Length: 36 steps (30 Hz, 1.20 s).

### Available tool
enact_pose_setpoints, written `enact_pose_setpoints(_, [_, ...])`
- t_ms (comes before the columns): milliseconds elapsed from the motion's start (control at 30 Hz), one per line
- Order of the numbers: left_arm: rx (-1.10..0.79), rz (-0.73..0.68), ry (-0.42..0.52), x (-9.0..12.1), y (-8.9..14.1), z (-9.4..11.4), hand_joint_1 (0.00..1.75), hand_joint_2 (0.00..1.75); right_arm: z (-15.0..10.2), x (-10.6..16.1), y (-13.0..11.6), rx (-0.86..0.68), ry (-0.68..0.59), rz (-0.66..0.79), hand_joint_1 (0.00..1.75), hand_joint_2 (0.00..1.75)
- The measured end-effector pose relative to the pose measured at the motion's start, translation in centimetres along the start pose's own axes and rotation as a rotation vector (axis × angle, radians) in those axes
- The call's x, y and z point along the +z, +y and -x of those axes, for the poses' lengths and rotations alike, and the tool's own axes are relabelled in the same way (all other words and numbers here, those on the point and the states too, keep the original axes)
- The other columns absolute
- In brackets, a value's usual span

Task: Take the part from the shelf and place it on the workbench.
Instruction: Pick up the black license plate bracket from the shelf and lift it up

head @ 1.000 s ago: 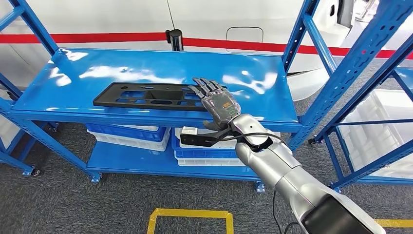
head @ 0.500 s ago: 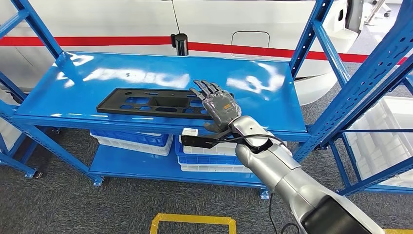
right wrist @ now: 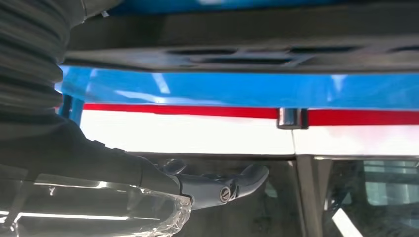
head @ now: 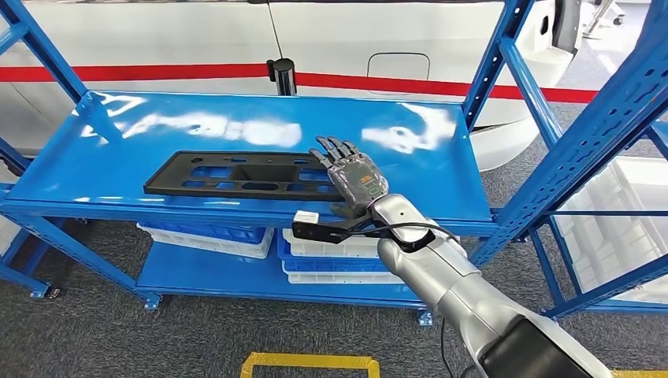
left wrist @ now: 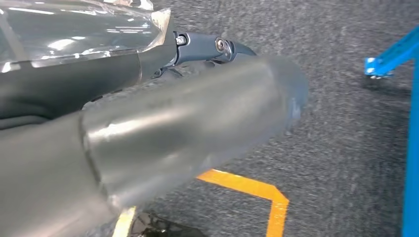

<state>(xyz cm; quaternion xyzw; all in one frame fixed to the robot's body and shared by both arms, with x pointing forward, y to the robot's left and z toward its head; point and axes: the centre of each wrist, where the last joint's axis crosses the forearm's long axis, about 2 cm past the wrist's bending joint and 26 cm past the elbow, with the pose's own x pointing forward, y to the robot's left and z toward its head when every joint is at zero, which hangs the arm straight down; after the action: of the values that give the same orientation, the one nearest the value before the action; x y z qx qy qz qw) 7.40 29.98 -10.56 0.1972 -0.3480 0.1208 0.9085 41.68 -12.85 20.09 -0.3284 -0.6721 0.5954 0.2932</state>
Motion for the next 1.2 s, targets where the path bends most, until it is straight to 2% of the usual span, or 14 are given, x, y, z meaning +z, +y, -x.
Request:
enact_pose_setpoints(433, [0.019, -0.021, -0.024, 0.2, -0.4, 0.0, 0.0, 1.75, -0.1, 0.0, 0.9, -0.005, 0.011, -0.022, 0.0, 1.75])
enact_pose_setpoints(567, [0.018, -0.037, -0.047, 0.2, -0.4, 0.0, 0.0, 0.0, -0.5, -0.1, 1.0, -0.007, 0.01, -0.026, 0.0, 1.75])
enact_pose_setpoints(633, [0.004, -0.072, -0.09, 0.3, -0.5, 0.0, 0.0, 0.0, -0.5, -0.2, 1.1, -0.009, 0.013, -0.027, 0.01, 1.75])
enact_pose_setpoints(700, [-0.012, -0.125, -0.138, 0.3, -0.7, -0.2, 0.0, 0.0, -0.5, -0.1, 1.2, -0.008, 0.016, -0.027, 0.84, 1.75])
enact_pose_setpoints(767, [-0.016, -0.16, -0.155, 0.4, -0.9, -0.3, 0.0, 0.87, -0.4, -0.1, 1.2, -0.007, 0.02, -0.03, 1.67, 1.75])
enact_pose_setpoints(833, [-0.017, -0.169, -0.158, 0.4, -1.1, -0.4, 0.0, 1.75, -0.3, -0.1, 1.3, -0.014, 0.03, -0.027, 1.68, 1.75])
enact_pose_setpoints(1033, [-0.031, -0.197, -0.174, 0.4, -1.5, -0.7, 0.0, 1.75, 0.3, 0.0, 1.2, -0.03, 0.063, 0.009, 1.4, 1.75])
enact_pose_setpoints(1200, [-0.031, -0.22, -0.187, 0.6, -1.7, -0.9, 0.0, 1.75, 0.6, -0.1, 1.0, -0.029, 0.068, 0.015, 1.43, 1.75])
